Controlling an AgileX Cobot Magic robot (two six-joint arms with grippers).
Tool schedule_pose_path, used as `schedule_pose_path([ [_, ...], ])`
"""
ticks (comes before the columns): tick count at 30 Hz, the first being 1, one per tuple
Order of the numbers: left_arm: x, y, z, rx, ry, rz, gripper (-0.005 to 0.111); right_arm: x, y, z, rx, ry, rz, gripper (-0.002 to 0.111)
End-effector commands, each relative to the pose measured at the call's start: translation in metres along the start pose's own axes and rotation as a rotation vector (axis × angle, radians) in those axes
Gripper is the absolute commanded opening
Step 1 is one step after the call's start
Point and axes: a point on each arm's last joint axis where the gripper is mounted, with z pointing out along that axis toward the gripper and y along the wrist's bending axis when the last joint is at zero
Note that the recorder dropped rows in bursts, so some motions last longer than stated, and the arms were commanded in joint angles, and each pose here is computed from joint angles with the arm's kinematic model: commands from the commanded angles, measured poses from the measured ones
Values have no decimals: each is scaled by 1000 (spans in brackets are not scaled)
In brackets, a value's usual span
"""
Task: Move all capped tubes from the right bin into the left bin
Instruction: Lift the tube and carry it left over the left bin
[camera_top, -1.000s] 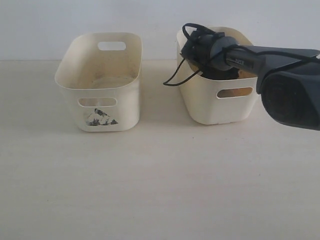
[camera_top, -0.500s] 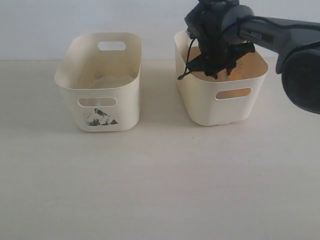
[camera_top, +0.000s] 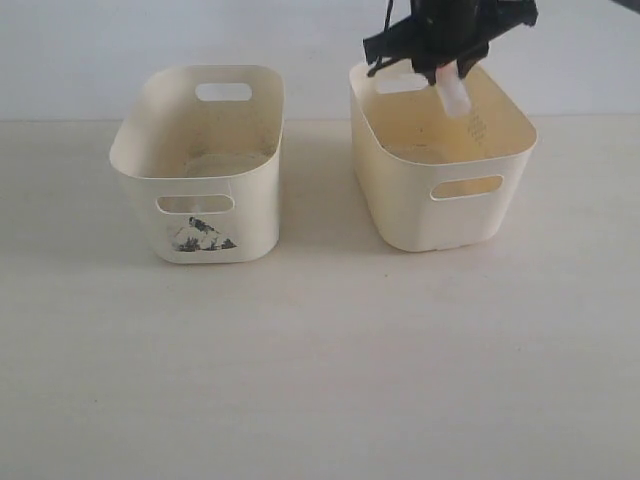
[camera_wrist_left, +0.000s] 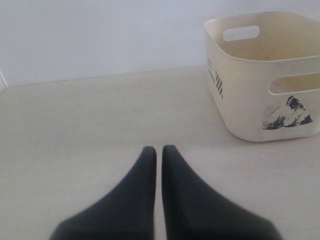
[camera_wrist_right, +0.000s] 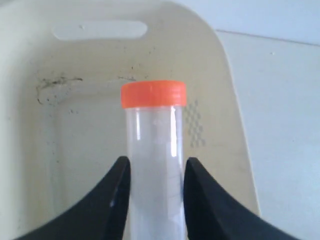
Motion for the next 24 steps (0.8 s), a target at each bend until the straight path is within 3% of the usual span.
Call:
schedule_pose_path([
  [1, -3, 0, 0, 1, -20, -18, 4, -10, -14, -55, -104, -69, 44, 0],
  [4, -3, 0, 0, 1, -20, -18, 4, -5, -2, -77, -243, -39, 58, 0],
  [12, -3, 0, 0, 1, -20, -18, 4, 8, 60, -109, -608, -15, 59, 0],
  [24, -3, 0, 0, 1, -20, -18, 4, 34, 140, -105, -724, -31, 15, 0],
])
